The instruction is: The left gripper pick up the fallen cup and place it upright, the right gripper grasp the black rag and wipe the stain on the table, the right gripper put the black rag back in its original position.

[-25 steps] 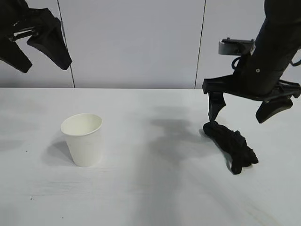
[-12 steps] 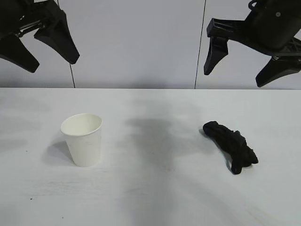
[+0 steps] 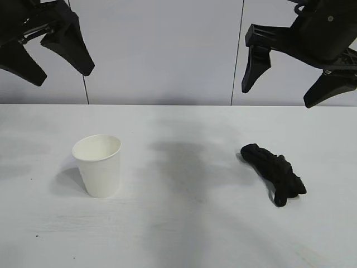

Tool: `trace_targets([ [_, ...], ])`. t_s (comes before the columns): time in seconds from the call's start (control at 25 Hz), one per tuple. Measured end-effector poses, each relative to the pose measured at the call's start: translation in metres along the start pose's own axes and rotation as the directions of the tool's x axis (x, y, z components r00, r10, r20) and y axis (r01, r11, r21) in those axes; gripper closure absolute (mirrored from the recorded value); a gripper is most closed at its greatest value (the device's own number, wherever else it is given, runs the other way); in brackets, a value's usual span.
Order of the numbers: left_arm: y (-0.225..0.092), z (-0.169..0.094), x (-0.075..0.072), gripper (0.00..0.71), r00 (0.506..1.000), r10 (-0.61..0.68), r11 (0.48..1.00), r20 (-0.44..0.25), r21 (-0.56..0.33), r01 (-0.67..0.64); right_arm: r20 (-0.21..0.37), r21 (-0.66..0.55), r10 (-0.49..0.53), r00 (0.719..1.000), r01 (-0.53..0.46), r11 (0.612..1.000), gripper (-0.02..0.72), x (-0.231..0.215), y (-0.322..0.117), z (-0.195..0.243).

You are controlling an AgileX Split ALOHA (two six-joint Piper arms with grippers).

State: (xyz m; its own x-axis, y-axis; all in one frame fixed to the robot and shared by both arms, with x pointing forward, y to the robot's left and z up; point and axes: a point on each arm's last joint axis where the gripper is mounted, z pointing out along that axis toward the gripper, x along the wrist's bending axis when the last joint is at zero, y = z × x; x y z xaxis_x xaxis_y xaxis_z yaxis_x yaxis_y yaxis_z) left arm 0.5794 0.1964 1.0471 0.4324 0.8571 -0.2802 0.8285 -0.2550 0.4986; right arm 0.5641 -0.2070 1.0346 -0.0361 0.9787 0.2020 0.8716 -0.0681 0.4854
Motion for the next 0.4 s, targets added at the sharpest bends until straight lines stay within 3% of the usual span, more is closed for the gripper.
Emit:
trace_targets([
  [0.4, 0.0000, 0.0000, 0.0000, 0.016, 1.000, 0.000, 1.000, 0.000, 0.000, 0.000, 0.000, 0.002, 0.009, 1.000, -0.009, 1.000, 0.009, 0.0000, -0.0002, 0.0000],
])
